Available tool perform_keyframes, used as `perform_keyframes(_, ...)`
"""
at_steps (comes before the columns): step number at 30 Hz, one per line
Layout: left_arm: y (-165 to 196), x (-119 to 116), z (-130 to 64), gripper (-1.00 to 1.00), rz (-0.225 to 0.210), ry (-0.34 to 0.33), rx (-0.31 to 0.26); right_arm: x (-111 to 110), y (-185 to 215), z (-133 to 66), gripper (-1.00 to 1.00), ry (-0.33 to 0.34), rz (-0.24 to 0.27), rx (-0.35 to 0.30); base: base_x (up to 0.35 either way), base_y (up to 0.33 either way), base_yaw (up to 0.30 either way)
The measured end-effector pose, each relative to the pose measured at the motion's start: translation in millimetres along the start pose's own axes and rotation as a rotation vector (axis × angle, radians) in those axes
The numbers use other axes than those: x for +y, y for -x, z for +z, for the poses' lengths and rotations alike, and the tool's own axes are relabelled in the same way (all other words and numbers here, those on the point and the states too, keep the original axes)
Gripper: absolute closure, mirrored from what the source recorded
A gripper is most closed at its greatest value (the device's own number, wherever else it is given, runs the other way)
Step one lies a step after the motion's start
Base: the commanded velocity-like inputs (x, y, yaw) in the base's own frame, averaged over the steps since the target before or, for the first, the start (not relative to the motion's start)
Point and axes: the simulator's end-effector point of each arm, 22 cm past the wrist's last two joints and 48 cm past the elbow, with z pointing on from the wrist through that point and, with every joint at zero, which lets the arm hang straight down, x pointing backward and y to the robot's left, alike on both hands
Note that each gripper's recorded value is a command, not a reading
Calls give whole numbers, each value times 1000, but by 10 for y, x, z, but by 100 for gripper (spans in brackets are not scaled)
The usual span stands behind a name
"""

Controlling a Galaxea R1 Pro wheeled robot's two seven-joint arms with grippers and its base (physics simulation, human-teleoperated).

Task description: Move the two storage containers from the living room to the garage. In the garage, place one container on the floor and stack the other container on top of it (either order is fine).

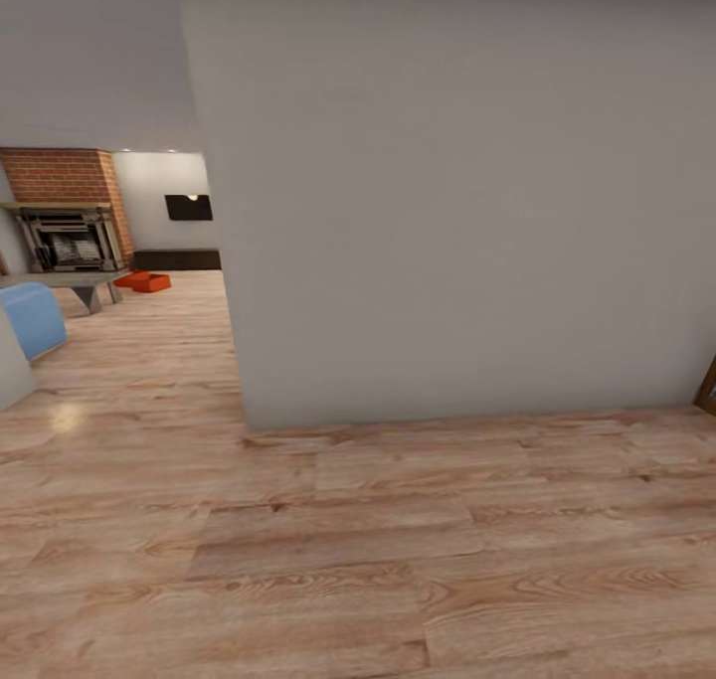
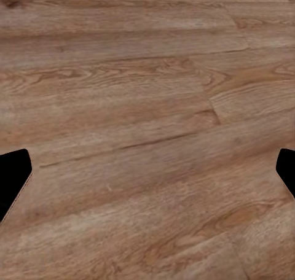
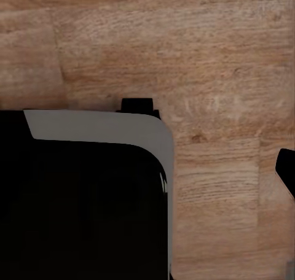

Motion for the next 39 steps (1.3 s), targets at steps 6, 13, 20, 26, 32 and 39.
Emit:
perform_keyframes(6,1,0,0,-100,0,0,0,-2,0,0,-100,-1,0,0,347,0,0)
perform_keyframes(13,1,0,0,-100,0,0,0,-1,0,0,-100,0,0,0,347,0,0)
perform_keyframes(20,0,0,0,-100,0,0,0,-3,0,0,-100,-1,0,0,347,0,0)
perform_keyframes(26,2,0,0,-100,0,0,0,-4,0,0,-100,-1,0,0,347,0,50)
perform_keyframes(32,-1,0,-1,-100,0,0,0,-3,0,0,-100,-1,0,0,347,0,150)
perform_keyframes(39,1,1,-1,-100,0,0,0,-3,1,0,-100,-1,0,0,347,0,232)
